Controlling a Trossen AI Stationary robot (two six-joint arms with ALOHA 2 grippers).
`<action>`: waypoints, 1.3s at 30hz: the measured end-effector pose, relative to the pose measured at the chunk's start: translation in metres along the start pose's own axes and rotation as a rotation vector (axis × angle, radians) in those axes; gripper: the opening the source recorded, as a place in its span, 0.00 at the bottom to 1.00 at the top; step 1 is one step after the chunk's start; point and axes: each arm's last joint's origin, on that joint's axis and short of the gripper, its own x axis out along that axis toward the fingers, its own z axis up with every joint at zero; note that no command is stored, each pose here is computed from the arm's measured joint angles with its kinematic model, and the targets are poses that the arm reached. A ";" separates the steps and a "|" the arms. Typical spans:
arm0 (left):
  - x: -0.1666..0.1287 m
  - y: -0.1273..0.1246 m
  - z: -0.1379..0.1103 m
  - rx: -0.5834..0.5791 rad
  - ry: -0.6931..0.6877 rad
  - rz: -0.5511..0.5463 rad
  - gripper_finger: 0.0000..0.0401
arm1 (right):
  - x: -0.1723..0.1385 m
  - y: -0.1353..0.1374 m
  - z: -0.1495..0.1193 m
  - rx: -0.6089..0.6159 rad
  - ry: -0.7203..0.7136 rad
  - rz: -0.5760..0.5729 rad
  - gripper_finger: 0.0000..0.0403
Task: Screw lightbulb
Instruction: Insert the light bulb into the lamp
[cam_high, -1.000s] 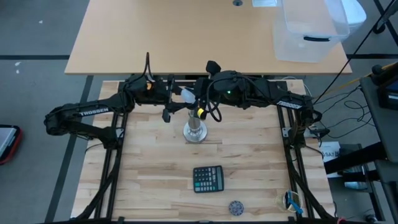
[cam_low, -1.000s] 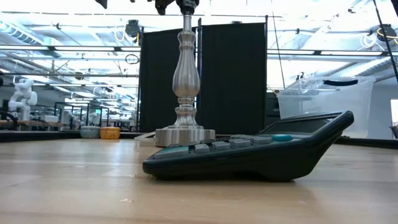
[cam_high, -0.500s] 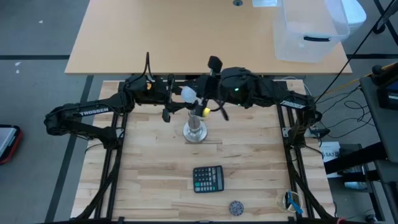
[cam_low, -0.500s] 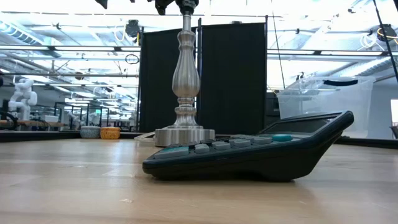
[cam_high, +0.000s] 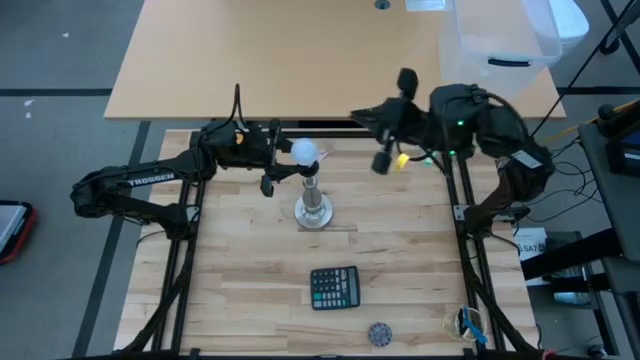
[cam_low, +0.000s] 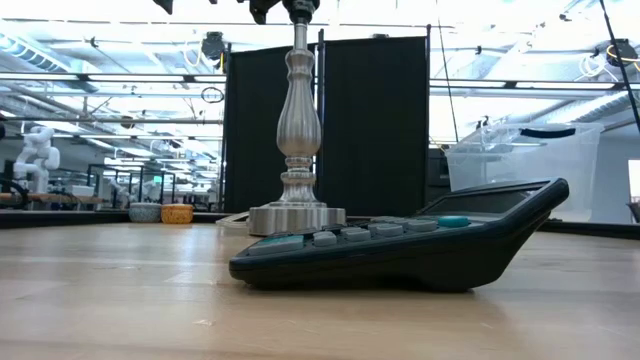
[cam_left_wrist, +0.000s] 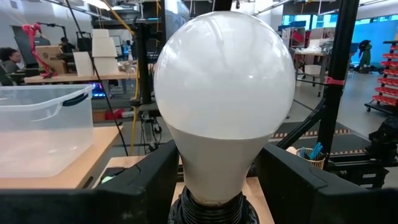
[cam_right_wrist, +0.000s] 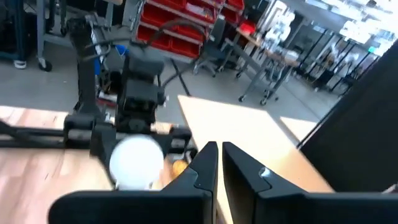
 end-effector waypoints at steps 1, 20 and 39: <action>0.000 0.000 0.000 0.001 0.000 0.000 0.53 | -0.004 -0.001 -0.003 0.009 0.015 0.013 0.04; 0.003 -0.009 0.000 0.007 -0.002 -0.065 0.53 | -0.013 0.015 -0.104 0.151 -0.023 -0.015 0.00; 0.003 -0.008 -0.002 -0.031 0.020 -0.031 0.58 | 0.045 0.064 -0.181 0.034 -0.182 0.014 0.00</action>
